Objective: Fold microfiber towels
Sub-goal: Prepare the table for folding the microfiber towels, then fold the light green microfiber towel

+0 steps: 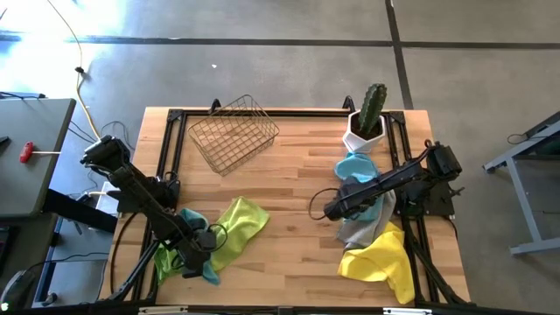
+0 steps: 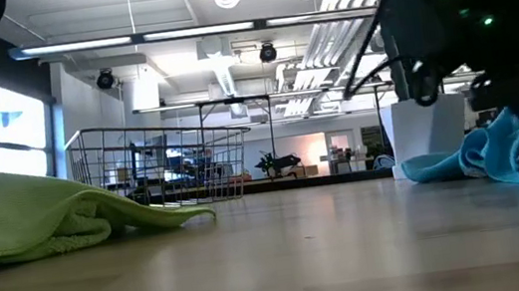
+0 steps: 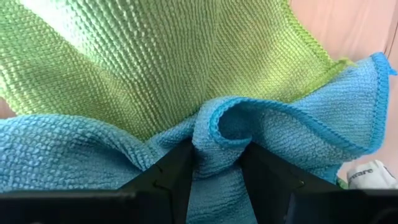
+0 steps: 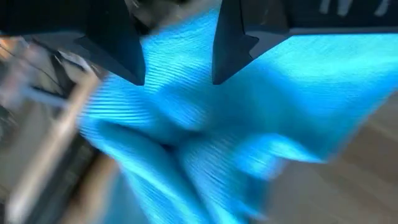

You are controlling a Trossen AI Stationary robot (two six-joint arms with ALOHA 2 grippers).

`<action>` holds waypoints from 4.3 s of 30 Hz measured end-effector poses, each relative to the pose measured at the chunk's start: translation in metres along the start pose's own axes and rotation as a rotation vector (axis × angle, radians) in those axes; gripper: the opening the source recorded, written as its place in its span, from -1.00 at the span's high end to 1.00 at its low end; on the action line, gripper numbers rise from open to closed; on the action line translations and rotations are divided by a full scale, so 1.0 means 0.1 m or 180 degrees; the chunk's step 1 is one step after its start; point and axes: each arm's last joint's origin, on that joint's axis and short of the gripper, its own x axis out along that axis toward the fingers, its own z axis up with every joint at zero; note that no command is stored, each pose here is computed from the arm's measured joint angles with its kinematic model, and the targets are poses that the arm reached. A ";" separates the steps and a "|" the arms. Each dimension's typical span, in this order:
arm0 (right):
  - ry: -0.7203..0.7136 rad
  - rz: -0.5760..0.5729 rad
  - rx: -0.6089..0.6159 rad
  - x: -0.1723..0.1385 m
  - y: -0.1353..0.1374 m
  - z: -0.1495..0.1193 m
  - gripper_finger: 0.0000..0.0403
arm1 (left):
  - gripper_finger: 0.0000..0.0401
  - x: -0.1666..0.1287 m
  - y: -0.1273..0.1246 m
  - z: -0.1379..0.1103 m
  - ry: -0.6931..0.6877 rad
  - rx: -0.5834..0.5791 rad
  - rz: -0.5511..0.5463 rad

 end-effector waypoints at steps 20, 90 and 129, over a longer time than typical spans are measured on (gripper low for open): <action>-0.2423 0.1106 -0.0569 -0.77 0.43 0.14 0.10 | 0.37 -0.10 -0.14 0.15 -0.0470 0.0570 0.0038; -0.3746 0.2174 -0.2255 -0.41 1.42 0.92 1.00 | 0.37 -0.27 -0.31 0.42 -0.1672 0.0476 0.0181; -0.3046 0.3065 -0.0215 -1.12 0.04 0.64 1.00 | 0.37 0.14 -0.04 1.36 -0.2770 0.1469 0.0867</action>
